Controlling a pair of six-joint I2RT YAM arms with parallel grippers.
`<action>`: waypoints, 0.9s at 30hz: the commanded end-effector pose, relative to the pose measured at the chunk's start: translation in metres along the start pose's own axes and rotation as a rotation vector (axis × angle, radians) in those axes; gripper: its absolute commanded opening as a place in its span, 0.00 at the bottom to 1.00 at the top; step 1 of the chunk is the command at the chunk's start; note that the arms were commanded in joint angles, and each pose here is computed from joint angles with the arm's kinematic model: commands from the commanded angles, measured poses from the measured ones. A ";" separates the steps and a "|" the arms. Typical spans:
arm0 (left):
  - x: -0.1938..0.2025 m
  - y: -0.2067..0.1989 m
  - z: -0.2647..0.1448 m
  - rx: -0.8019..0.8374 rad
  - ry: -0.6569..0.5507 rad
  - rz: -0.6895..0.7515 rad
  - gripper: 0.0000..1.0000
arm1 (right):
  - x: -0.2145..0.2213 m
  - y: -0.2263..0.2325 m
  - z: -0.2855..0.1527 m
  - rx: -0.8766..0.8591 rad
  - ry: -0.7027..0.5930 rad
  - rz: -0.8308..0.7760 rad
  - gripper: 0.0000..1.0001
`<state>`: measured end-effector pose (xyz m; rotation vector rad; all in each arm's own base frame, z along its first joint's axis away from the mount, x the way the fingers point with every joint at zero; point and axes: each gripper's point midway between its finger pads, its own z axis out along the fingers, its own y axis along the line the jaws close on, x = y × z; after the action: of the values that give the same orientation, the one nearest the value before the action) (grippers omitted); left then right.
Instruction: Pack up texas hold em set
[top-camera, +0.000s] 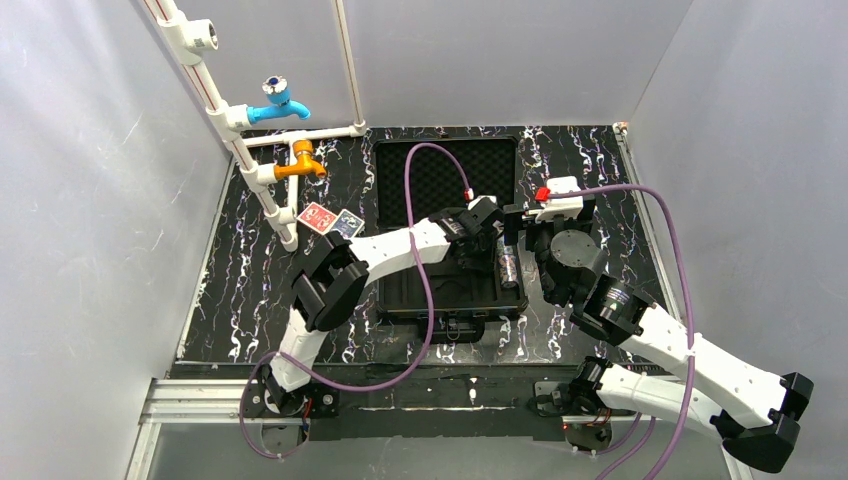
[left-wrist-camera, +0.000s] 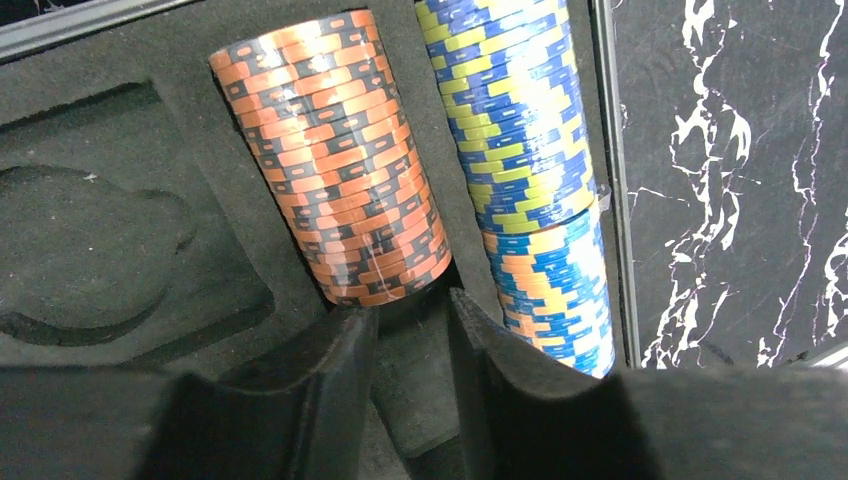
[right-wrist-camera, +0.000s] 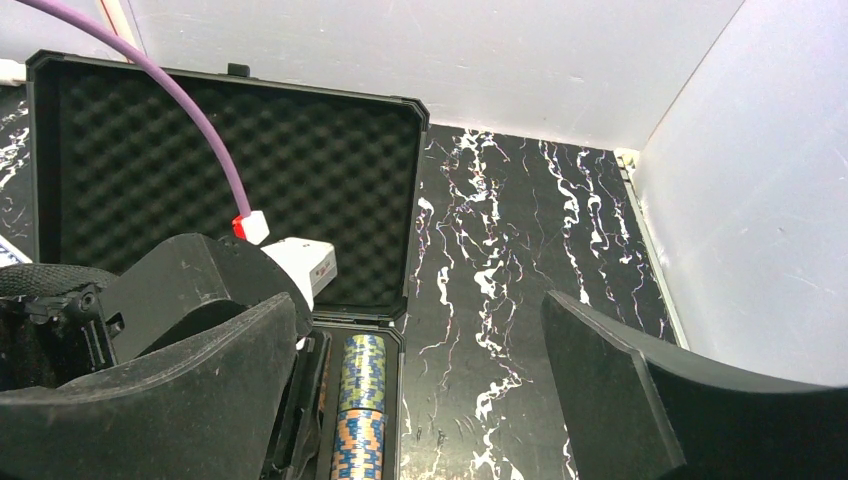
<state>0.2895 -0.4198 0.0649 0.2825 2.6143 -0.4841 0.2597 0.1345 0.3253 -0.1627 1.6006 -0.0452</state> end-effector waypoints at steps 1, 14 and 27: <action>-0.039 0.008 -0.034 0.003 -0.136 -0.029 0.38 | -0.018 -0.006 -0.002 0.019 -0.045 0.061 1.00; -0.011 0.051 -0.118 -0.040 -0.170 -0.080 0.60 | -0.029 -0.006 -0.004 0.013 -0.081 0.122 1.00; 0.035 0.165 -0.213 -0.364 -0.260 -0.163 0.81 | -0.027 0.008 0.000 -0.036 -0.066 0.137 1.00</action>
<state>0.2332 -0.2420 0.1791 0.0001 2.4358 -0.2817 0.2600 0.1408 0.3300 -0.1350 1.5864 0.0156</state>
